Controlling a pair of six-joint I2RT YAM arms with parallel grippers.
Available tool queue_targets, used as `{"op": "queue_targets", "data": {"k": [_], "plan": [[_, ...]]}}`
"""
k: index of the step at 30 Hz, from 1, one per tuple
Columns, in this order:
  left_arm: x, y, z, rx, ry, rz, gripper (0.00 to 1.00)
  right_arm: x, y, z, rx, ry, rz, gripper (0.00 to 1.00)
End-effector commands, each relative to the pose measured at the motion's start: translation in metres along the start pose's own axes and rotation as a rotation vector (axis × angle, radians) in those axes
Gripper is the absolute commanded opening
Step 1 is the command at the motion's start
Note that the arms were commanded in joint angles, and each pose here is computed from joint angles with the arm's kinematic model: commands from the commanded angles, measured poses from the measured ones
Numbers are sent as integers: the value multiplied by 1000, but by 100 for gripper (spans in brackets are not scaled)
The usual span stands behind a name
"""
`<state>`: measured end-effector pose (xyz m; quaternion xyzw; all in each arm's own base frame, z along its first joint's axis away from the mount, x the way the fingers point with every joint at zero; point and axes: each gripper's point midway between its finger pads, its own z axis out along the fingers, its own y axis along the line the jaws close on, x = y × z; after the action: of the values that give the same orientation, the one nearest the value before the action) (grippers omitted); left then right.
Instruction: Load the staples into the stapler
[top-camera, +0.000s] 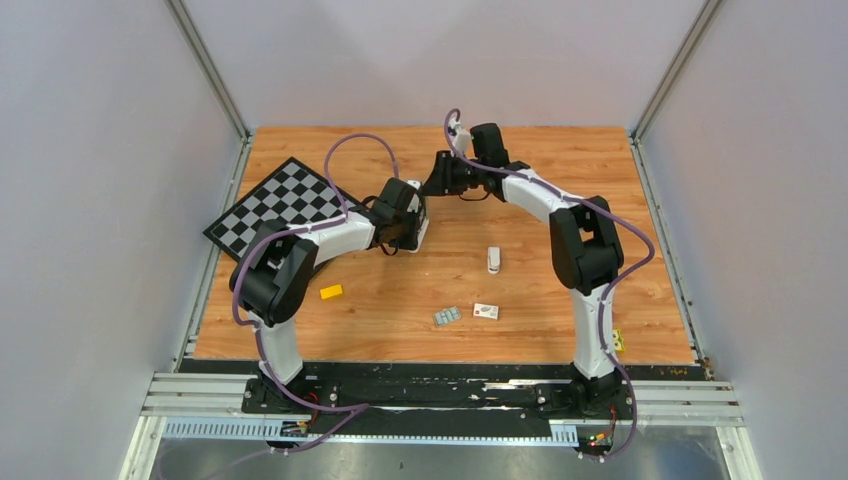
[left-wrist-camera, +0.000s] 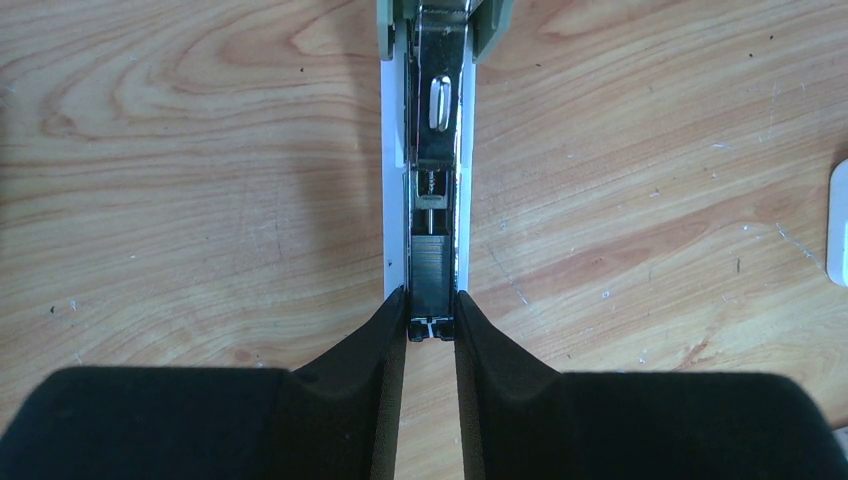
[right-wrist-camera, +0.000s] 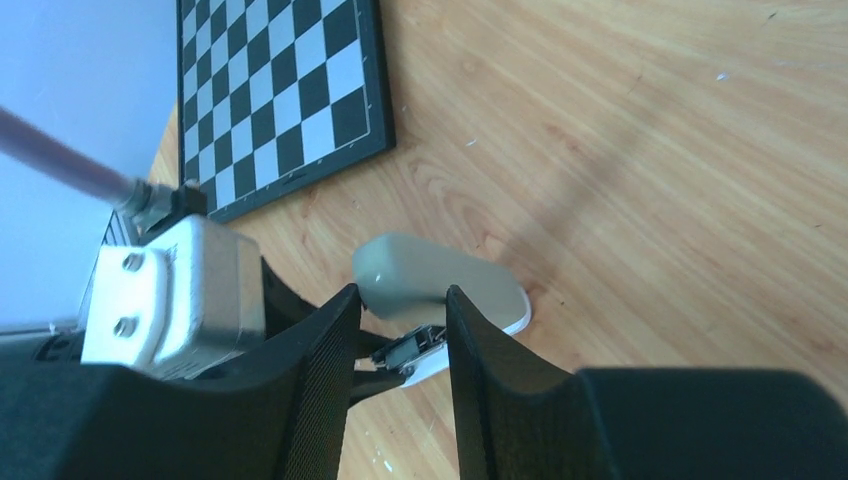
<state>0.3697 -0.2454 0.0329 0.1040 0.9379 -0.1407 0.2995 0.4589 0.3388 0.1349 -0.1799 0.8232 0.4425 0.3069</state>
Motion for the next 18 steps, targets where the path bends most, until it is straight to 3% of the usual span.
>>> {"op": "queue_targets", "data": {"k": [1, 12, 18], "plan": [[-21, -1, -4, 12, -64, 6, 24, 24, 25, -12, -62, 79, -40, 40], [-21, 0, -8, 6, -70, 2, 24, 53, 22, -23, -21, 121, -19, 43], [-19, 0, -13, 8, -74, -5, 31, 46, 25, -35, 32, 88, 35, 46]]}}
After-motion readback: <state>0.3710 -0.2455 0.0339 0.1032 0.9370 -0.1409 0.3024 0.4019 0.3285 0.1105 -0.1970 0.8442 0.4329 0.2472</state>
